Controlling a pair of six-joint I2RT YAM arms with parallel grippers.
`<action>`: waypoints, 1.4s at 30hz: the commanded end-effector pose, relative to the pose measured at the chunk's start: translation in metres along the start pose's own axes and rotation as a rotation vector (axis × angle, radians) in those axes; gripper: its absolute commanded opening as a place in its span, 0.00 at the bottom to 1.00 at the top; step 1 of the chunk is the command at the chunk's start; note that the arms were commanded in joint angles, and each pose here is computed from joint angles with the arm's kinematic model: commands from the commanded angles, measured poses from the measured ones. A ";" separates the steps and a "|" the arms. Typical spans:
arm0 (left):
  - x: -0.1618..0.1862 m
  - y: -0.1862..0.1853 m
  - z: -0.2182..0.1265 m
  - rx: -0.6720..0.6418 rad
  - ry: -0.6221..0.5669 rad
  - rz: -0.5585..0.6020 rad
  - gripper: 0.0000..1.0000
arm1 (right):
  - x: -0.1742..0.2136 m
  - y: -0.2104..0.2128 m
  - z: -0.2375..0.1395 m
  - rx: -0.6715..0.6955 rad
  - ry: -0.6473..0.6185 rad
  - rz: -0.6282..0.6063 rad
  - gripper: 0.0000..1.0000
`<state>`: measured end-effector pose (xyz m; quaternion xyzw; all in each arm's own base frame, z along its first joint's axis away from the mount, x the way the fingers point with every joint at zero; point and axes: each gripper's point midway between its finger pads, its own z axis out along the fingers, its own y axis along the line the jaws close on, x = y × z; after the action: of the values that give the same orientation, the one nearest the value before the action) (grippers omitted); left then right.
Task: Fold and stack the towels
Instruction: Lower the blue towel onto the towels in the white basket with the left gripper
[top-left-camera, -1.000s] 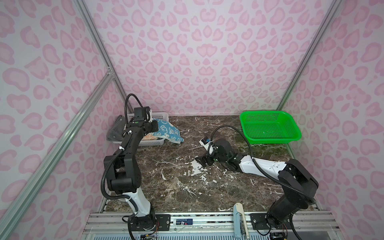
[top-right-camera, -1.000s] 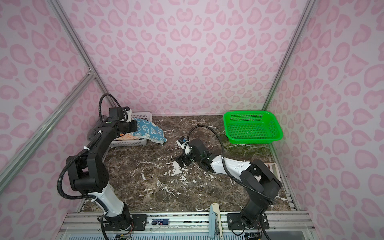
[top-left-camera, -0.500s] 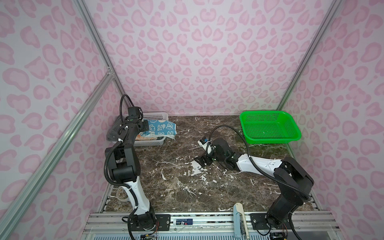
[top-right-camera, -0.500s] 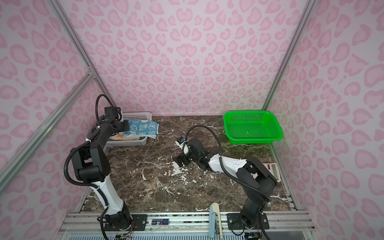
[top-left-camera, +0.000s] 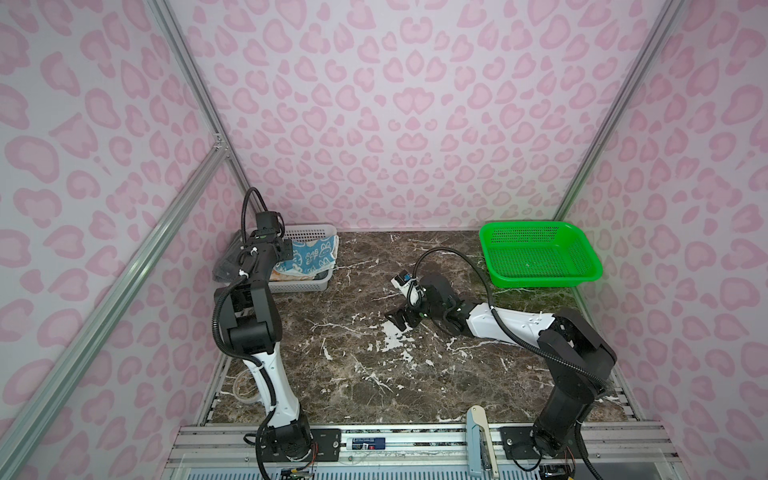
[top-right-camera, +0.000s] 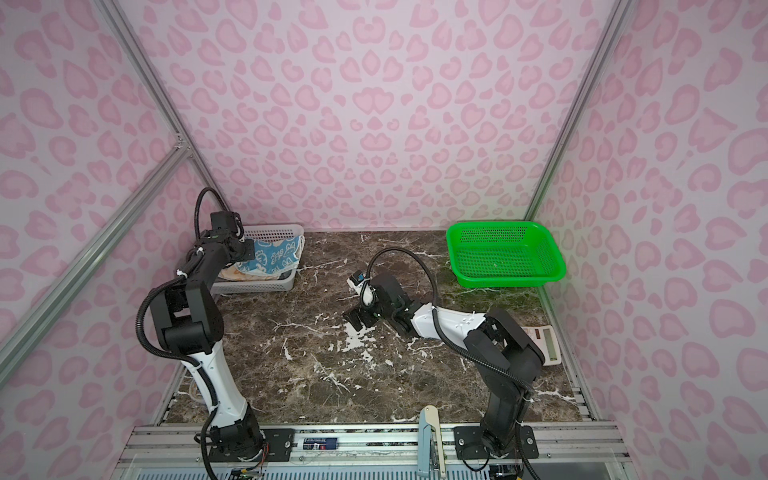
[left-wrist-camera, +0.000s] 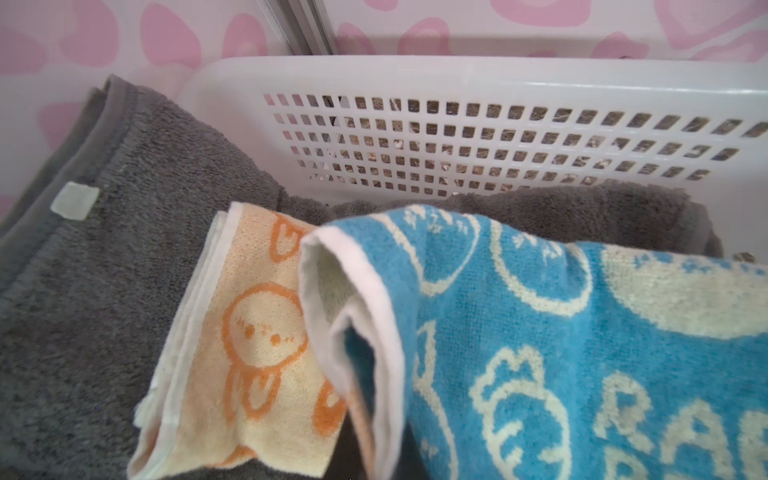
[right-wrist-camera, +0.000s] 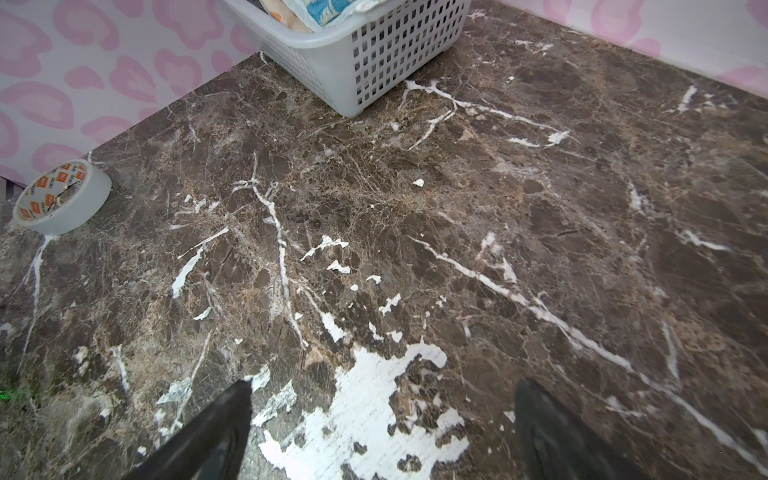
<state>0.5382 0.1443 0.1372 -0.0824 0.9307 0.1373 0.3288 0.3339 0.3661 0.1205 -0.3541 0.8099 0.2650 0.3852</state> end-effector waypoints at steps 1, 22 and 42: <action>-0.006 0.011 0.002 -0.056 -0.016 0.020 0.03 | 0.003 0.000 0.003 -0.006 0.014 0.000 0.99; -0.006 0.029 0.007 -0.143 0.007 0.048 0.05 | 0.004 0.000 0.009 -0.016 0.024 0.005 0.99; -0.024 0.018 -0.020 -0.037 -0.065 -0.088 0.59 | 0.002 0.001 0.006 -0.018 0.011 0.006 0.99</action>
<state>0.5406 0.1636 0.1477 -0.1144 0.9205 0.1658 0.3349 0.3342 0.3680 0.1116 -0.3564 0.8166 0.2644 0.3690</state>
